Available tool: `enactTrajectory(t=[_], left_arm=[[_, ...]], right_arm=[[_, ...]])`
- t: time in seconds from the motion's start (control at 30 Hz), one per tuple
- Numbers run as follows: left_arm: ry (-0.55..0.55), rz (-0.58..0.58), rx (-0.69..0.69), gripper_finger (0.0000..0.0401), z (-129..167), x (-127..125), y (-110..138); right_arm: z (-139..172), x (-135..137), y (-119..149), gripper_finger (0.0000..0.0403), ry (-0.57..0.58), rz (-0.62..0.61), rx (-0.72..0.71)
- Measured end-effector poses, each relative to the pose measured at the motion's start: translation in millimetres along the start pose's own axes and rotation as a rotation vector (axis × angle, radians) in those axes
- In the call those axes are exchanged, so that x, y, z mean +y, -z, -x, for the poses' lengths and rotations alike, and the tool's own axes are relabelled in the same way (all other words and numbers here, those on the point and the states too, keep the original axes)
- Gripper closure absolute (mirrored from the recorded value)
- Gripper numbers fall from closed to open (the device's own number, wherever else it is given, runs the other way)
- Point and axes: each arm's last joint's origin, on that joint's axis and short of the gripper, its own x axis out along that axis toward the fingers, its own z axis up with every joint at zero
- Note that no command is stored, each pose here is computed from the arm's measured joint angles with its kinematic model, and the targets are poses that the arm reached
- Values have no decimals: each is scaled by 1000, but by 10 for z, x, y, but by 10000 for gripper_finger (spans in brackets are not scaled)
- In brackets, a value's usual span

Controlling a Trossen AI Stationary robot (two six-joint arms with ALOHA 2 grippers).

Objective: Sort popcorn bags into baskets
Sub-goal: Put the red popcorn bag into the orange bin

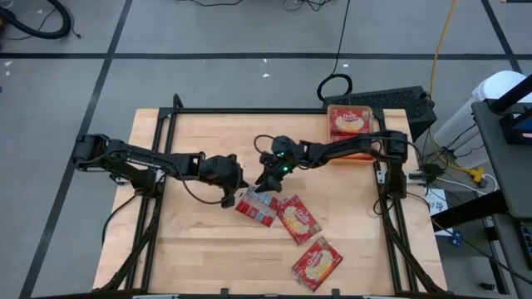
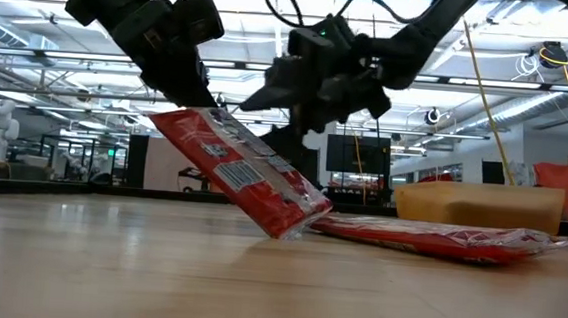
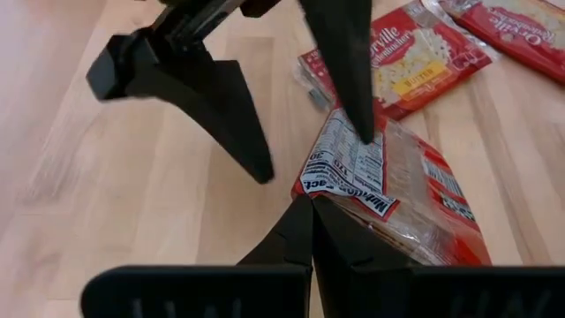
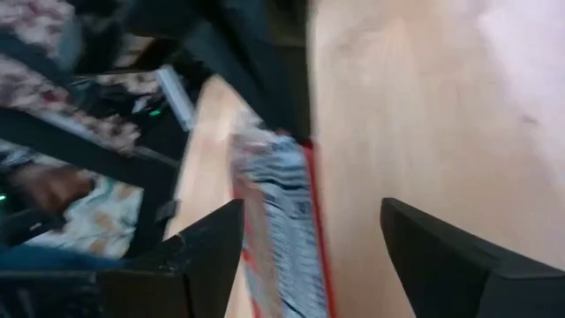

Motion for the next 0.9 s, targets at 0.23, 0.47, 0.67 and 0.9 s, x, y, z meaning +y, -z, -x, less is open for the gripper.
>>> enactTrajectory(t=[0.23,0.47,0.67,0.9], left_arm=[[-4,-26,-2,401,0,13,-2],[-6,24,-73,392,31,16,-74],[-24,218,-137,352,197,71,-143],[-126,477,-243,283,620,184,-192]], right_arm=[[-197,-17,54,213,-62,4,66],[-170,80,21,370,-89,-34,70],[13,216,-102,381,-62,-31,32],[449,416,-262,395,55,6,-17]])
